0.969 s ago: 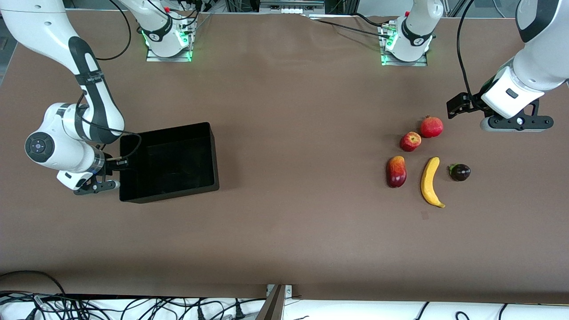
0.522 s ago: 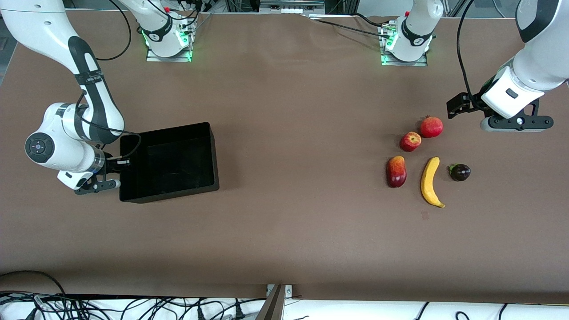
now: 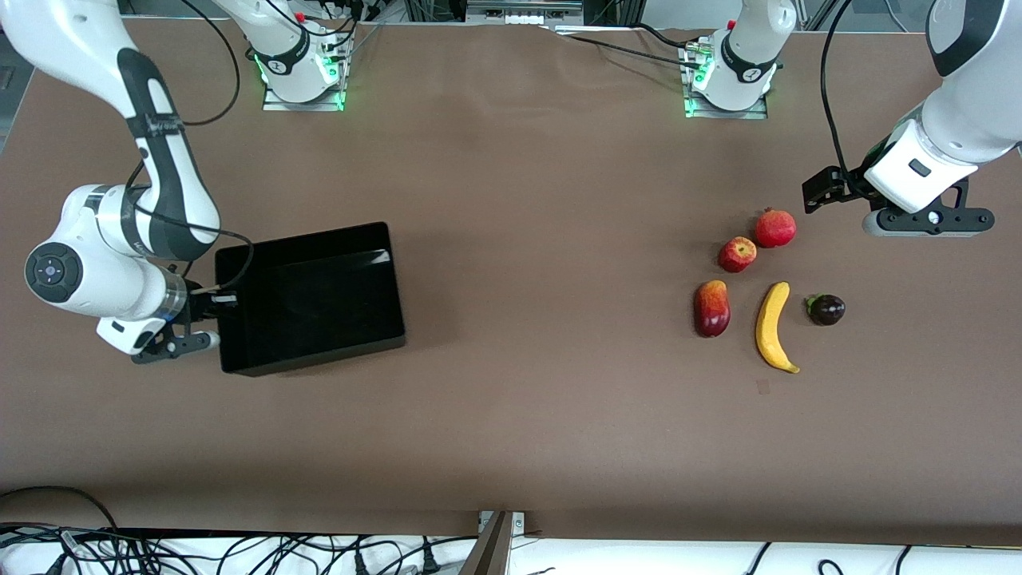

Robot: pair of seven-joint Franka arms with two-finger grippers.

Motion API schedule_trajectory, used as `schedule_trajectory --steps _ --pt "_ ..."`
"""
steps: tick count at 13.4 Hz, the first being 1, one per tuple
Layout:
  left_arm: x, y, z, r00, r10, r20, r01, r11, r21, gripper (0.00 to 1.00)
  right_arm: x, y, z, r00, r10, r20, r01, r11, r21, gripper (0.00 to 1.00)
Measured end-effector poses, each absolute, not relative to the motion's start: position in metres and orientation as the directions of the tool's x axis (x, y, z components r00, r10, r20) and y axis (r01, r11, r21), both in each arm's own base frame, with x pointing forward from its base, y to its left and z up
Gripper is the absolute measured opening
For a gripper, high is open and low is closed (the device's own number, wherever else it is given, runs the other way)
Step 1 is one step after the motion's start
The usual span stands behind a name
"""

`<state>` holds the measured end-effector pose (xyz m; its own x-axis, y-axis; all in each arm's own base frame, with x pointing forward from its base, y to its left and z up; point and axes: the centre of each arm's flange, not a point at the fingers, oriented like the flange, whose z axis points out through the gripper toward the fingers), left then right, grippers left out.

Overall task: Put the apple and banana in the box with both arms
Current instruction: 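Slide the box with the right gripper while the left gripper reaches the apple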

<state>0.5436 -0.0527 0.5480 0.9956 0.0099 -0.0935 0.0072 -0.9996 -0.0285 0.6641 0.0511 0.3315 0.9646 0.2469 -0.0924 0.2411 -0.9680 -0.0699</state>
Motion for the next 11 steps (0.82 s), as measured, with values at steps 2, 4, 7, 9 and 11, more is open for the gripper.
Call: schedule_trajectory --steps 2,4,7,9,11 --pt "0.544 -0.052 0.548 0.996 0.011 -0.093 0.008 -1.0 -0.029 1.0 0.665 0.133 0.364 0.971 0.225 -0.083 0.218 -0.973 -0.077 0.05" --pt "0.544 -0.052 0.548 0.996 0.011 -0.093 0.008 -1.0 -0.029 1.0 0.647 0.217 0.368 0.981 0.174 -0.089 0.169 -0.983 -0.068 0.05" --pt "0.544 -0.052 0.548 0.996 0.011 -0.094 0.009 -1.0 -0.029 1.0 0.605 0.341 0.348 0.99 0.084 -0.115 0.08 -0.996 -0.038 0.05" --pt "0.543 -0.05 0.546 0.994 0.014 -0.109 0.011 -0.999 -0.03 1.0 0.581 0.405 0.334 0.991 0.031 -0.132 0.024 -0.998 -0.053 0.05" --pt "0.539 -0.048 0.537 0.986 0.019 -0.164 0.013 -0.999 -0.035 1.0 0.565 0.456 0.32 0.99 0.016 -0.139 0.005 -0.997 -0.077 0.05"
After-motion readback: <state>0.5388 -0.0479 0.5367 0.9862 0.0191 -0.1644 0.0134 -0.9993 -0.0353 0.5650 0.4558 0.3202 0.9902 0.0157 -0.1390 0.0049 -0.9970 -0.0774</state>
